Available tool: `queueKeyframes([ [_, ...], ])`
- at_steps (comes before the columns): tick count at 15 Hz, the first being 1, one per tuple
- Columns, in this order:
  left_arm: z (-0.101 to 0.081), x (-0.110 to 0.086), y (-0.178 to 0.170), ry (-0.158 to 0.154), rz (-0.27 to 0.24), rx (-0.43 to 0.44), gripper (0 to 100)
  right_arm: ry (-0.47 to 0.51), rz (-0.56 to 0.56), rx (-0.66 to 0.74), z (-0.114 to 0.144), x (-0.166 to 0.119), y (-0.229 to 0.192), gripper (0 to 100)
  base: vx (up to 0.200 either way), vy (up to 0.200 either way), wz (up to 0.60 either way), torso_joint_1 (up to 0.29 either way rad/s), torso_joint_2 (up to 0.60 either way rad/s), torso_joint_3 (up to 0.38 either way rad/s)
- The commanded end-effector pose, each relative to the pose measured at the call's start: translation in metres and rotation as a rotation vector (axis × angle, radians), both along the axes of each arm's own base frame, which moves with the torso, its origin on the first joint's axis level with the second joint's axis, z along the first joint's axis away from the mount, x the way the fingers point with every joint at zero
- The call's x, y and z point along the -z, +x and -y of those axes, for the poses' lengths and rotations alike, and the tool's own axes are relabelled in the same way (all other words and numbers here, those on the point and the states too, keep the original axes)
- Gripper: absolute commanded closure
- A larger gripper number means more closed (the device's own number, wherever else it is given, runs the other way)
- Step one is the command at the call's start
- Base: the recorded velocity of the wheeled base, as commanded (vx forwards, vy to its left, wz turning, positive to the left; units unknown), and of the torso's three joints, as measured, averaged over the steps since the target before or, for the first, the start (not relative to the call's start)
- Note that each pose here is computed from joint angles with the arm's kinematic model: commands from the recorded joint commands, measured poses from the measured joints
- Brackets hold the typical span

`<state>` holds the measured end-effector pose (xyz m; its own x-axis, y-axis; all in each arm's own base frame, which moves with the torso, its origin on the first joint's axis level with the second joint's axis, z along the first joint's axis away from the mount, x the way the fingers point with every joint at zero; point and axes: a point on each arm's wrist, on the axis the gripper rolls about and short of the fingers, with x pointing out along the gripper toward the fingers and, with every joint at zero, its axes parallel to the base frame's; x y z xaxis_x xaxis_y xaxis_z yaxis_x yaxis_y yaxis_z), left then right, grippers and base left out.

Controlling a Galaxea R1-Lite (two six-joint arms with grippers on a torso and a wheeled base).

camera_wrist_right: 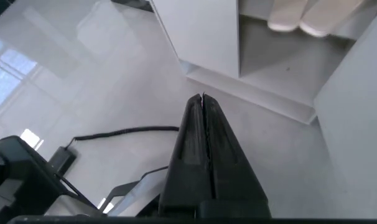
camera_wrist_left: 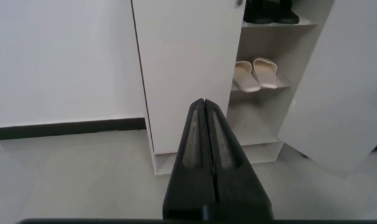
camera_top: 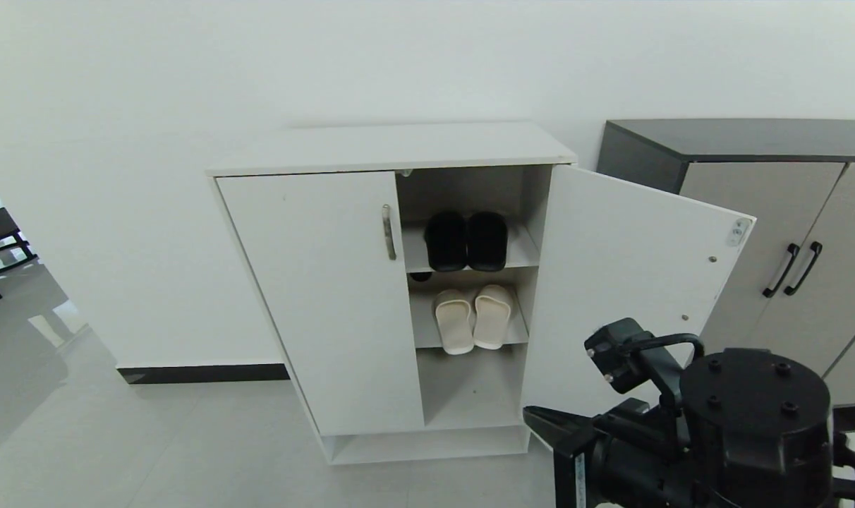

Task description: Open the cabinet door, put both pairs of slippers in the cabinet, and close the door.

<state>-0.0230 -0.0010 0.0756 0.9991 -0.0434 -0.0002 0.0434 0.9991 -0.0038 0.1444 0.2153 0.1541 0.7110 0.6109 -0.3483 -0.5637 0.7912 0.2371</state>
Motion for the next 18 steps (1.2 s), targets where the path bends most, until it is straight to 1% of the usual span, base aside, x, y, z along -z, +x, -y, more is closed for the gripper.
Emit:
queueKeyframes([
  [1,0.000,0.000,0.000,-0.001,-0.001,0.000,100,-0.004,-0.008,-0.004,0.008,0.005,-0.002,100,0.000,0.000,0.00,0.000,0.00,0.000],
  [2,0.000,0.000,0.000,-0.002,-0.001,0.000,100,0.004,0.012,-0.036,0.011,0.013,-0.005,100,0.000,0.000,0.00,0.000,0.00,0.000],
  [3,0.000,0.000,0.000,-0.002,-0.001,0.001,100,-0.014,0.036,-0.051,0.012,0.017,-0.006,100,0.000,0.000,0.00,0.000,0.00,0.000],
  [5,0.000,0.000,0.000,-0.002,-0.001,0.000,100,-0.021,0.063,-0.067,0.015,0.021,-0.008,100,0.000,0.000,0.00,0.000,0.00,0.000],
  [8,0.000,0.000,0.000,-0.002,-0.001,0.000,100,-0.003,0.066,-0.104,0.017,0.024,-0.012,100,0.000,0.000,0.00,0.000,0.00,0.000],
  [14,0.000,0.000,0.000,-0.004,-0.001,0.000,100,-0.001,0.064,-0.109,0.017,0.027,-0.012,100,0.000,0.000,0.00,0.000,0.00,0.000],
  [18,0.000,0.000,0.000,-0.004,-0.001,0.000,100,-0.003,0.063,-0.108,0.017,0.027,-0.012,100,0.000,0.000,0.00,0.124,-0.31,-0.185],
])
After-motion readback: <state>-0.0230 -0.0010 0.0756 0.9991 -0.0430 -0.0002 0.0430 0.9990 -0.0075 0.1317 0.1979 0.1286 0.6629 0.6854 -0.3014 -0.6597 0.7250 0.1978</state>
